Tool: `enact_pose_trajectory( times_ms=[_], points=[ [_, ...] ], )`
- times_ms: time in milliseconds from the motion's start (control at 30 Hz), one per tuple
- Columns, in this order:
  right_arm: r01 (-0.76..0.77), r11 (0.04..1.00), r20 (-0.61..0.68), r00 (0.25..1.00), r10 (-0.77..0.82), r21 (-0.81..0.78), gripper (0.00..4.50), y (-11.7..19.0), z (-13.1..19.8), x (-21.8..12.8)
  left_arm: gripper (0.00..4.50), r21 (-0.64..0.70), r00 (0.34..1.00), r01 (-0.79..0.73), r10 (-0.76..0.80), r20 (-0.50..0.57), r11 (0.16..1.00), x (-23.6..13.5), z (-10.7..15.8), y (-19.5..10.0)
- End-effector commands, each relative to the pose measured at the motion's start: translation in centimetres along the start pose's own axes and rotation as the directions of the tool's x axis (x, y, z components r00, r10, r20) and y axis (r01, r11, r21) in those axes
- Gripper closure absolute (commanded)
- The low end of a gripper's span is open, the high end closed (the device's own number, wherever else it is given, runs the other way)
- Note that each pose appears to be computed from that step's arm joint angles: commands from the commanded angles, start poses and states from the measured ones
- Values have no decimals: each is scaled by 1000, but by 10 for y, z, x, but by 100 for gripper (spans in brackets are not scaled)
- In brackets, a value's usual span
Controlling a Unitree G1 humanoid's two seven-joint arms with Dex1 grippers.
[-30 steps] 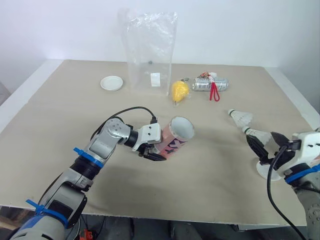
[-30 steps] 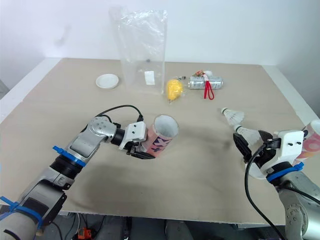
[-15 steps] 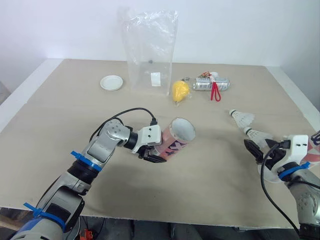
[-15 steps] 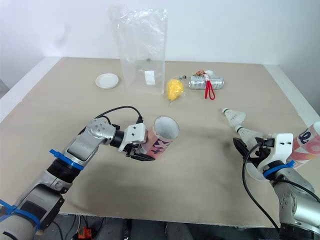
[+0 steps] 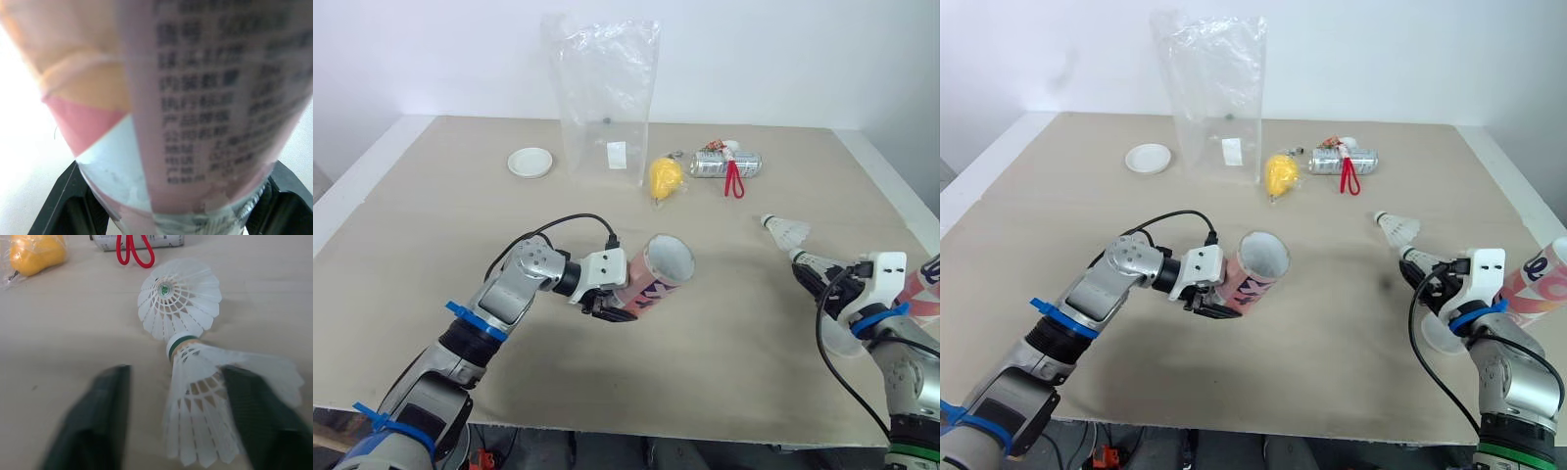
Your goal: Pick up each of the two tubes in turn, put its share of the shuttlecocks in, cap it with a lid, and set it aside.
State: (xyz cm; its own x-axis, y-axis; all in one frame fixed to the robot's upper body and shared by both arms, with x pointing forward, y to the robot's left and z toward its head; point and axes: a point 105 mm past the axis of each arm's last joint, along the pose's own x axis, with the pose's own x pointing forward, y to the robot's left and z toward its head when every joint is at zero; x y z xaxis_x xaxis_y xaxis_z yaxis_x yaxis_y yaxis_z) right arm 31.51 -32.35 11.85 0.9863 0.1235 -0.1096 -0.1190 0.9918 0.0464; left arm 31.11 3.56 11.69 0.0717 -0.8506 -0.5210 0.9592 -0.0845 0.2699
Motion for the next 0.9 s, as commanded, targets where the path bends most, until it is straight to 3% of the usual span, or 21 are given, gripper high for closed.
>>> enact_pose_trajectory(
  times_ms=[33,67,133,433,633,700,767,900],
  points=[
    [16,999,32,999,-15,-32,318,-3,14,-1,157,-28,999,25,-26,-47,999,3,-13,-8],
    [15,999,31,999,-14,-34,381,-3,14,-1,157,-29,999,24,-26,-47,999,3,-13,-8],
    [14,999,31,999,-13,-35,441,-2,15,-1,157,-30,999,23,-25,-48,999,3,-14,-8],
    [21,998,46,999,-18,-51,441,1,23,-8,157,-24,998,27,-28,-47,999,6,-14,-7],
    [-38,978,124,990,65,-205,441,25,66,-22,157,-22,999,24,-25,-47,999,5,-14,-4],
    [-94,930,149,977,155,-356,441,46,94,-28,157,-29,999,24,-26,-45,999,4,-15,-2],
    [-156,817,155,946,286,-555,441,77,133,-34,157,-40,999,31,-33,-41,999,3,-15,-1],
    [-222,644,124,887,446,-733,441,115,169,-44,157,-48,998,41,-43,-39,998,5,-15,0]
  ],
)
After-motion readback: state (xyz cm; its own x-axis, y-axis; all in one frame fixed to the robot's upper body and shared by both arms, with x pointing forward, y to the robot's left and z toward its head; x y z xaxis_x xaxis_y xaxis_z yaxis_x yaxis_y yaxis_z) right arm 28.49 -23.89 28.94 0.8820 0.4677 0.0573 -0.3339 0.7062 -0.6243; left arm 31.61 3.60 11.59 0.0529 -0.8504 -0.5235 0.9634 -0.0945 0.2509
